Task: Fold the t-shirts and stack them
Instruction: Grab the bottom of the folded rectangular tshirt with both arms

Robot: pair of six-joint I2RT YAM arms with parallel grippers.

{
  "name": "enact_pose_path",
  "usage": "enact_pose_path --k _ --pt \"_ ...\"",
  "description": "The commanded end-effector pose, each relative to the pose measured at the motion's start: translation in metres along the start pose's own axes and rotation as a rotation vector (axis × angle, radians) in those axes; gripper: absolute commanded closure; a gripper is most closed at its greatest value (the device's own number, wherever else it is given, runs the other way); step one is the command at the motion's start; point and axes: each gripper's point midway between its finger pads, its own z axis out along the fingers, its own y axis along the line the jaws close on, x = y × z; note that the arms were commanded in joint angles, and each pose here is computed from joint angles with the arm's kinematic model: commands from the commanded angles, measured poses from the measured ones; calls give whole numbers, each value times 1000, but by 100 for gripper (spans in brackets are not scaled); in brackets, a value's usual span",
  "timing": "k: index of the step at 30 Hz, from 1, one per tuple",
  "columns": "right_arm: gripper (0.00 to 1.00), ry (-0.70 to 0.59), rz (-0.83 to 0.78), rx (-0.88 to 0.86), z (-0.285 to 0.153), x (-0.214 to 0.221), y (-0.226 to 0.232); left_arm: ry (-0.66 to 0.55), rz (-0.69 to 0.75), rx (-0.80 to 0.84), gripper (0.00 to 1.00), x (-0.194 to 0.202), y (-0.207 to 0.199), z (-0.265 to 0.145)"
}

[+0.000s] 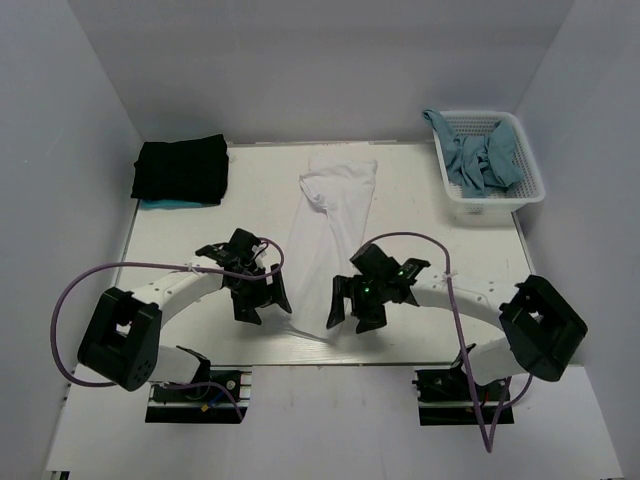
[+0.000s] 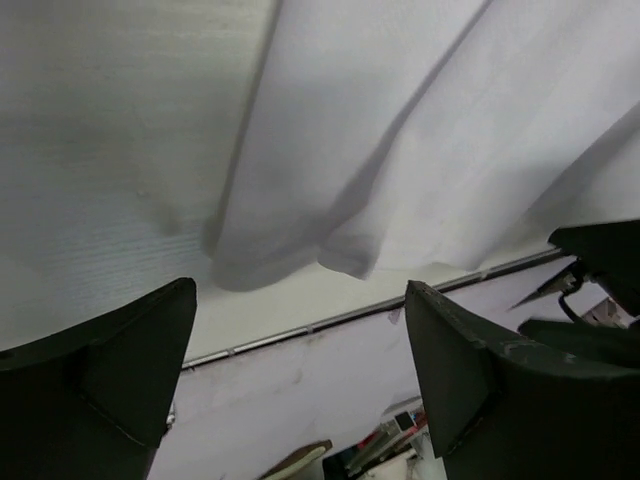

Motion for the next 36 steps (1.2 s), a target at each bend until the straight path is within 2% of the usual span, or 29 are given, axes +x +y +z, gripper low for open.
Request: enact_pose_path --k 1,5,9,12,14,15,18,19,20,22,23,25,26,30,36 --pt "10 5 61 -108 8 3 42 -73 2 2 6 -8 5 3" --pt "10 42 71 -38 22 7 46 -68 -18 -32 13 -4 17 11" --pt "20 77 114 46 32 16 35 -100 -39 -67 21 -8 26 16" --pt "20 104 126 84 37 21 32 -104 -37 -63 25 -5 29 18" --pt "24 139 141 135 41 27 26 -98 -31 -27 32 -2 26 21" --pt "27 138 140 136 41 28 26 -99 -16 -21 32 0 24 21" --pt "46 145 175 180 41 32 17 -73 -9 -1 49 7 23 28" --pt "51 144 177 178 40 33 17 -65 -13 -9 59 8 25 29" --pt "62 146 190 186 40 34 13 -64 -13 -9 65 8 25 29" --pt "70 149 217 193 41 39 6 -50 -19 -21 76 11 30 32" --pt "83 149 222 190 40 40 5 -57 -19 -29 85 10 31 32" --pt "97 132 229 188 39 41 2 -65 -28 -36 97 11 34 32" --pt "100 107 222 169 33 37 6 -61 -34 -56 100 13 38 32" --pt "100 48 202 140 23 34 4 -84 -39 -62 100 12 38 27" --pt "100 59 113 104 15 42 7 -141 -10 6 100 8 22 6"
